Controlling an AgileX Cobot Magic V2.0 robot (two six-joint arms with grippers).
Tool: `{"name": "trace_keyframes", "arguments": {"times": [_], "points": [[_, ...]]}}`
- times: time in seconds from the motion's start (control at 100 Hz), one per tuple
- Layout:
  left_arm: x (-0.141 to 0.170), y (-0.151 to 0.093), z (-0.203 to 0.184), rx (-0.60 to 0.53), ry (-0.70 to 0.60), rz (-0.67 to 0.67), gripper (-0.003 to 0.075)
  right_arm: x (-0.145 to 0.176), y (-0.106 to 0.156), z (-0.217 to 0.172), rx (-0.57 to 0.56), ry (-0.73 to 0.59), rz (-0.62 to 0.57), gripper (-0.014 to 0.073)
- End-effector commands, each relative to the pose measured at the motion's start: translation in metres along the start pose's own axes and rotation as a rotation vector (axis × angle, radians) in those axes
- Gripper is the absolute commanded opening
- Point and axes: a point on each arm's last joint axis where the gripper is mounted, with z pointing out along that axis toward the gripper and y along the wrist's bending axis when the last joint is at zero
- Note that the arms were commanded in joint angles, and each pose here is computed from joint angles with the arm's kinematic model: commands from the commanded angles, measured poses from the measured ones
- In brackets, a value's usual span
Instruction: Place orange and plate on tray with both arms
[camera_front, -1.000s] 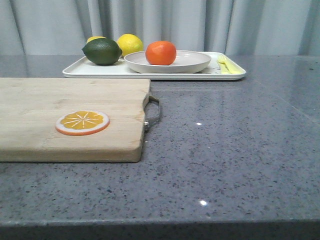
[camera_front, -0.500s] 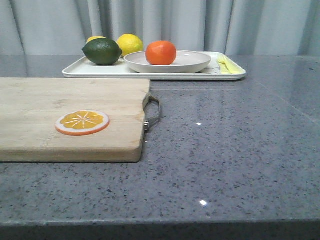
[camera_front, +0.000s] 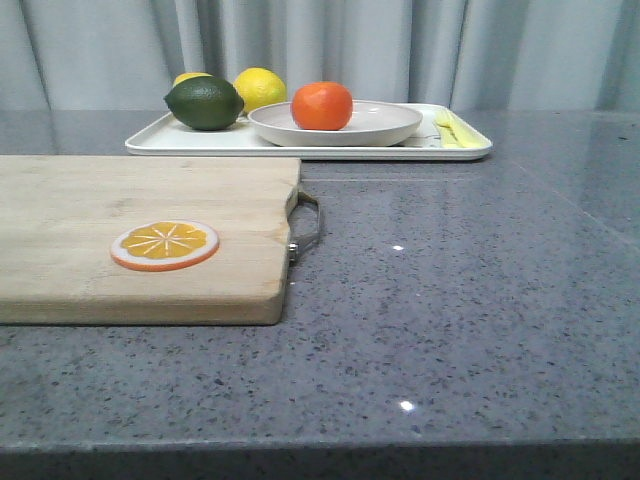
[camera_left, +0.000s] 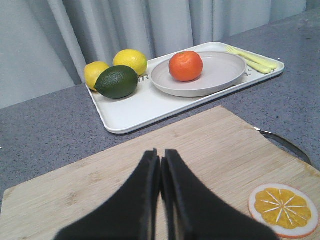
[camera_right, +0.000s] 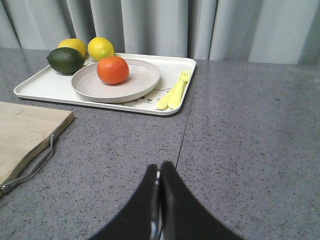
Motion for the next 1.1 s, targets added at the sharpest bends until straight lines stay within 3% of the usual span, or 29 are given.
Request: {"name": "trace_keyframes", "arguments": {"times": [0.0,0.28,0.47,0.69,1.09], "points": [[-0.010,0.003,0.000,-0.027,-0.030,-0.005,-0.0019,-0.013,-0.001,-0.002,0.019,-0.089,-0.009,-0.0067],[-0.010,0.003,0.000,-0.027,-0.030,-0.005,-0.0019,-0.013,-0.001,-0.002,0.019,-0.089,-0.009,-0.0067],[-0.011,0.009,-0.002,-0.090,-0.046,0.008,-0.0019,-0.013,-0.001,-0.002,0.019,-0.089,-0.009,-0.0067],[-0.016,0.005,-0.019,-0.043,-0.207,0.072,-0.0019,-0.013,-0.001,-0.002,0.019,-0.089,-0.009,-0.0067],[0.042,0.012,-0.058,-0.190,-0.191,0.002,-0.0019,-0.013,-0.001,-0.002,0.019,-0.089,-0.009,-0.0067]]}}
